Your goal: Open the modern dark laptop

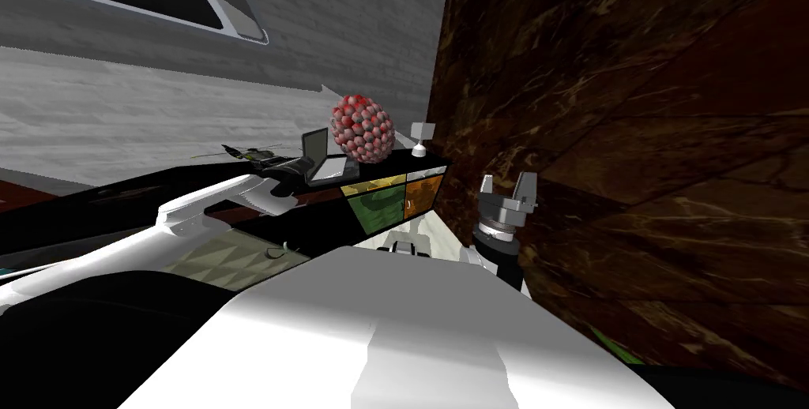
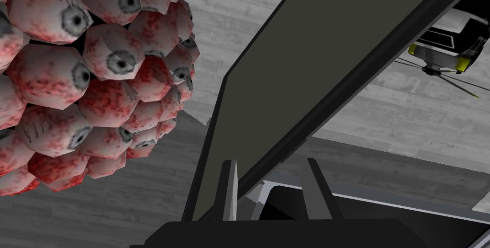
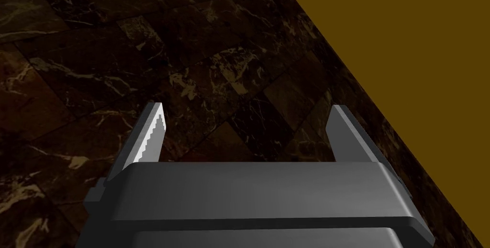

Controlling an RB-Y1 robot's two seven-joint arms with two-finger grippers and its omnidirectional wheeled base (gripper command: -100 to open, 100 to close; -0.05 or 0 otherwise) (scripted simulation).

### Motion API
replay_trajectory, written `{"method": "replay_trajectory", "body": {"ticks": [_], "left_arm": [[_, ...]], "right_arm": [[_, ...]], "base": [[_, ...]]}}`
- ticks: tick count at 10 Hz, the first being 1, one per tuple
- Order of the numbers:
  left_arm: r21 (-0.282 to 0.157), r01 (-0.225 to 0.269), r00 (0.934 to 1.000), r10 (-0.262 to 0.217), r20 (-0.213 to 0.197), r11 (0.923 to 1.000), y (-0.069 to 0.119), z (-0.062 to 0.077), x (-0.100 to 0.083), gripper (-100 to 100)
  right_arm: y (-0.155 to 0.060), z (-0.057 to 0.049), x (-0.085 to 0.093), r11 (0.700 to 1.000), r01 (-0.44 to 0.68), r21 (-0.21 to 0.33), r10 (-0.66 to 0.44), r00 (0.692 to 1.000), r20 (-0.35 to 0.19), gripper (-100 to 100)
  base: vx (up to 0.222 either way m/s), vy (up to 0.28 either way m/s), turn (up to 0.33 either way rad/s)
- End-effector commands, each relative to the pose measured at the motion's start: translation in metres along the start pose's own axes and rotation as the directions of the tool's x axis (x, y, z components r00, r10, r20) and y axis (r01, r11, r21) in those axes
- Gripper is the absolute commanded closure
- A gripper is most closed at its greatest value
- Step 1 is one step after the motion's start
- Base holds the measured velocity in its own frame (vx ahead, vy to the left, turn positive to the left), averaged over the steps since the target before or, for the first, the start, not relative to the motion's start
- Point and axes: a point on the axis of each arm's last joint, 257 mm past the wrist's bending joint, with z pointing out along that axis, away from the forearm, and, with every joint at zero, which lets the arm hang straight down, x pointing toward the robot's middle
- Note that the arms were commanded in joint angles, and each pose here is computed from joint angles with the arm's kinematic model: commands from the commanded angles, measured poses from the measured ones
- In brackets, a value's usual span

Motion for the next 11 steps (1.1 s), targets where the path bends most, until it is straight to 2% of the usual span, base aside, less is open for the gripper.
{"method": "replay_trajectory", "body": {"ticks": [1, 3, 4, 6, 7, 8, 9, 10, 11], "left_arm": [[-0.046, -0.055, 0.9984, 0.055, 0.007, 0.9974, 0.023, 0.010, 0.003, 100], [-0.101, -0.134, 0.9906, 0.136, 0.014, 0.9857, 0.048, 0.019, 0.003, 100], [-0.110, -0.136, 0.9904, 0.138, 0.012, 0.9846, 0.052, 0.020, 0.003, 100], [-0.166, -0.216, 0.9753, 0.221, 0.011, 0.9622, 0.078, 0.028, 0.003, 100], [-0.172, -0.217, 0.9751, 0.222, 0.009, 0.9609, 0.081, 0.028, 0.003, 100], [-0.203, -0.257, 0.9646, 0.264, 0.004, 0.9448, 0.096, 0.032, 0.002, 100], [-0.196, -0.239, 0.9689, 0.247, 0.014, 0.9509, 0.089, 0.031, -0.003, 100], [-0.214, -0.323, 0.9441, 0.330, -0.005, 0.9219, 0.100, 0.027, 0.007, 100], [-0.218, -0.361, 0.9303, 0.367, -0.015, 0.9068, 0.104, 0.024, 0.012, 100]], "right_arm": [[0.000, 0.000, 0.000, 1.000, 0.000, 0.000, 0.000, 1.000, 0.000, 0], [0.000, 0.000, 0.000, 1.000, 0.000, 0.000, 0.000, 1.000, 0.000, 0], [0.000, 0.000, 0.000, 1.000, 0.000, 0.000, 0.000, 1.000, 0.000, 0], [0.000, 0.000, 0.000, 1.000, 0.000, 0.000, 0.000, 1.000, 0.000, 0], [0.000, 0.000, 0.000, 1.000, 0.000, 0.000, 0.000, 1.000, 0.000, 0], [0.000, 0.000, 0.000, 1.000, 0.000, 0.000, 0.000, 1.000, 0.000, 0], [0.000, 0.000, 0.000, 1.000, 0.000, 0.000, 0.000, 1.000, 0.000, 0], [0.000, 0.000, 0.000, 1.000, 0.000, 0.000, 0.000, 1.000, 0.000, 0], [0.000, 0.000, 0.000, 1.000, 0.000, 0.000, 0.000, 1.000, 0.000, 0]], "base": [[-0.073, -0.028, -0.137], [-0.088, -0.038, -0.288], [-0.084, -0.030, -0.123], [-0.078, -0.053, -0.249], [-0.077, -0.041, -0.135], [-0.068, -0.039, -0.185], [-0.041, -0.012, -0.029], [0.018, 0.001, -0.035], [0.030, -0.005, -0.055]]}}
